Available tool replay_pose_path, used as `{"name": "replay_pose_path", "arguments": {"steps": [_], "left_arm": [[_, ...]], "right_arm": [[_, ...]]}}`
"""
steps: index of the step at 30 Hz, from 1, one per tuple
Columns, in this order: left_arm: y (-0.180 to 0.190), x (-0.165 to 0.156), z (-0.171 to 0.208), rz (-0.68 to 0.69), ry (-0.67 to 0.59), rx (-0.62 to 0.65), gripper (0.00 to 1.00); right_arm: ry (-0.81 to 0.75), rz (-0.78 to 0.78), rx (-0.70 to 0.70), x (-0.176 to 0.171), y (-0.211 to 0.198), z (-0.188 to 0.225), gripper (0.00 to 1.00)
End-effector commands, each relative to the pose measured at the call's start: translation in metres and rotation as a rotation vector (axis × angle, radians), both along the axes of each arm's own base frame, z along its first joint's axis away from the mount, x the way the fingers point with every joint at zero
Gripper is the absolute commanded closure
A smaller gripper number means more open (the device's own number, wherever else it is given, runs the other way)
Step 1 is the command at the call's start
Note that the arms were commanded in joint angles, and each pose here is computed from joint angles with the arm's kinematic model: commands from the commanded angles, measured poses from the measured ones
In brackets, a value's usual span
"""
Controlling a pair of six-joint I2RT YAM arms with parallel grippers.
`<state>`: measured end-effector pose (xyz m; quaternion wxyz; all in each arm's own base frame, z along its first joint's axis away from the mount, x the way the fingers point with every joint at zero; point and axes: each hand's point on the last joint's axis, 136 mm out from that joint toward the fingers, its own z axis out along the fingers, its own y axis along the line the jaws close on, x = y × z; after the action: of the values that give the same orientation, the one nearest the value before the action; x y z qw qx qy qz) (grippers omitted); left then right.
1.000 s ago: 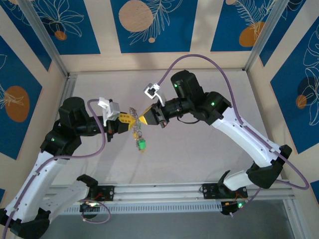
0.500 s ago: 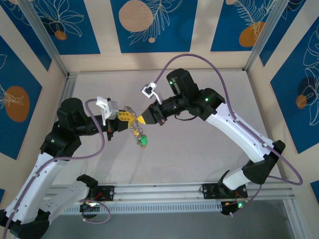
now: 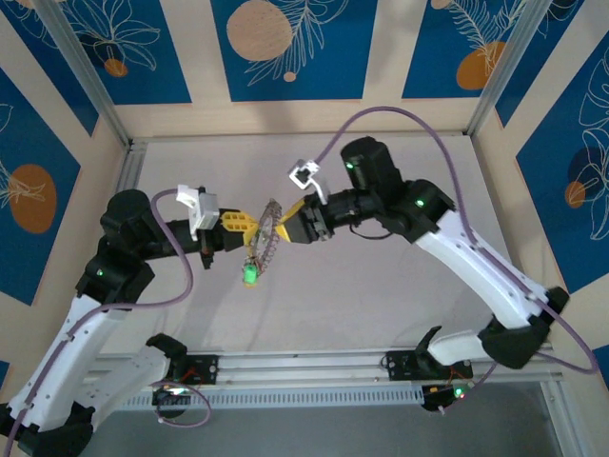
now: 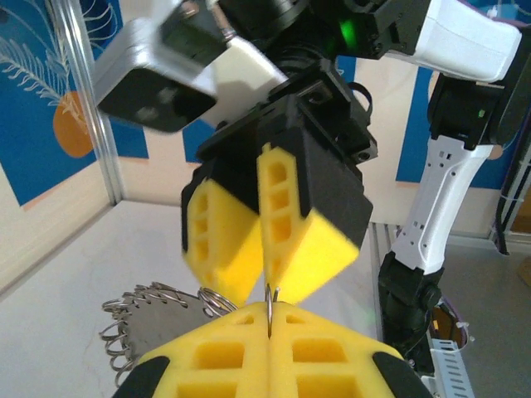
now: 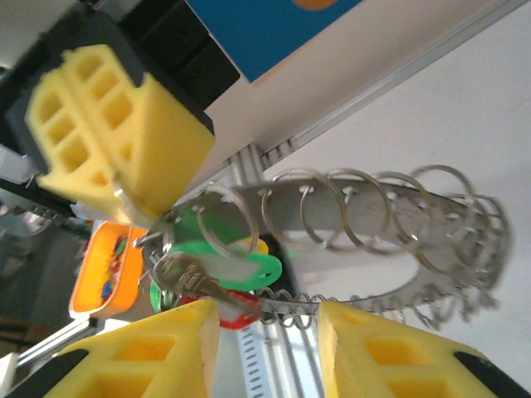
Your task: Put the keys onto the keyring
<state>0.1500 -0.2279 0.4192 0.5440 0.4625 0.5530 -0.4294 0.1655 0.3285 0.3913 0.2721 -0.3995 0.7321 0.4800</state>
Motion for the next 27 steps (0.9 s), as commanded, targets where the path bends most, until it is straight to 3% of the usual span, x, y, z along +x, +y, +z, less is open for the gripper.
{"name": "replay_pose_path", "arguments": {"steps": [1, 7, 17, 27], "left_arm": [[0.001, -0.023, 0.031, -0.082, -0.09, -0.072, 1.0], [0.001, -0.032, 0.042, -0.127, -0.083, -0.118, 1.0], [0.0, -0.048, 0.055, -0.239, -0.059, -0.174, 1.0], [-0.001, -0.048, 0.058, -0.253, -0.058, -0.184, 1.0]], "right_arm": [[-0.223, -0.02, 0.059, -0.014, -0.015, 0.031, 0.63], [-0.36, 0.117, 0.171, -0.048, 0.003, 0.055, 0.61], [-0.452, 0.151, 0.236, -0.046, 0.023, 0.069, 0.65], [-0.516, 0.229, 0.273, -0.066, 0.026, 0.065, 0.68]]}}
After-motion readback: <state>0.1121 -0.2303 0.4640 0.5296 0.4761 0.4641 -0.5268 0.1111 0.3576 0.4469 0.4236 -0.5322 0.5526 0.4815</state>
